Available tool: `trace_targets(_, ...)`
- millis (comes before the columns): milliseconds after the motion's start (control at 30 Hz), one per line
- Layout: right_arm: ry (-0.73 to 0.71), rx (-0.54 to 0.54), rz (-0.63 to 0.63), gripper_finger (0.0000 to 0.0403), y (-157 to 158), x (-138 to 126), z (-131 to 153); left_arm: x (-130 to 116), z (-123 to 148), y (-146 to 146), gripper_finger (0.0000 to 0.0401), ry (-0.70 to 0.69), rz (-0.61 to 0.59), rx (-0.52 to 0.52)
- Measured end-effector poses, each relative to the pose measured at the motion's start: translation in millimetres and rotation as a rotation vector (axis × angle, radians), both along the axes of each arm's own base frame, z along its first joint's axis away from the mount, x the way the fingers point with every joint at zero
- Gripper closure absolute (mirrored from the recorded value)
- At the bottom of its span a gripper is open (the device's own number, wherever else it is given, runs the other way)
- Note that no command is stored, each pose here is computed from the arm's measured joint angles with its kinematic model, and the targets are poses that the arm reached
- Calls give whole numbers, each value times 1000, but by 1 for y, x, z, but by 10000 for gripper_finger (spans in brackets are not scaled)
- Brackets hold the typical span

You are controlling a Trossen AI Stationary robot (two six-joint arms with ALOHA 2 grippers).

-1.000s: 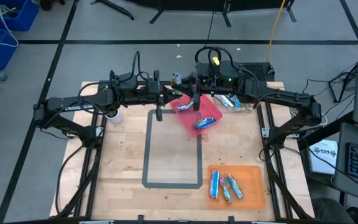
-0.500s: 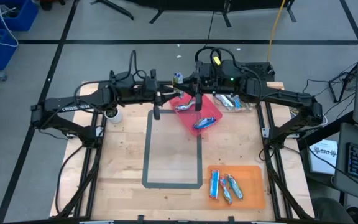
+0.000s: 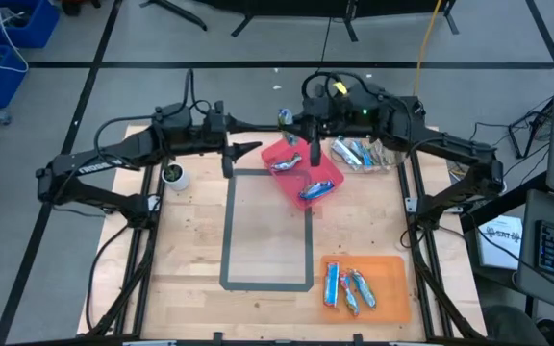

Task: Pick and place Granola Bars by type
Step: Put the blue granola bar into the pink bin

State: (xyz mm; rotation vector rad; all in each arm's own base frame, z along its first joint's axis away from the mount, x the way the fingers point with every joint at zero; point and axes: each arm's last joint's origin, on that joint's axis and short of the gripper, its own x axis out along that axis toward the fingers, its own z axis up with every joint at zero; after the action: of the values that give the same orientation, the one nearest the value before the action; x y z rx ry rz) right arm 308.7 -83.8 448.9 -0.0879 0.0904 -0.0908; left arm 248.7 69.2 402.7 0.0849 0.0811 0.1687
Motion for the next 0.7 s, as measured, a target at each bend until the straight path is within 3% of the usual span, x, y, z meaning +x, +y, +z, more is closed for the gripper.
trace_targets(400,231,-93,-126,389,-47,-22,13,-13,2,-2,150,31,18,-42)
trace_targets(700,492,-139,-104,390,-75,-5,-19,-26,7,-4,133,30,55,-43)
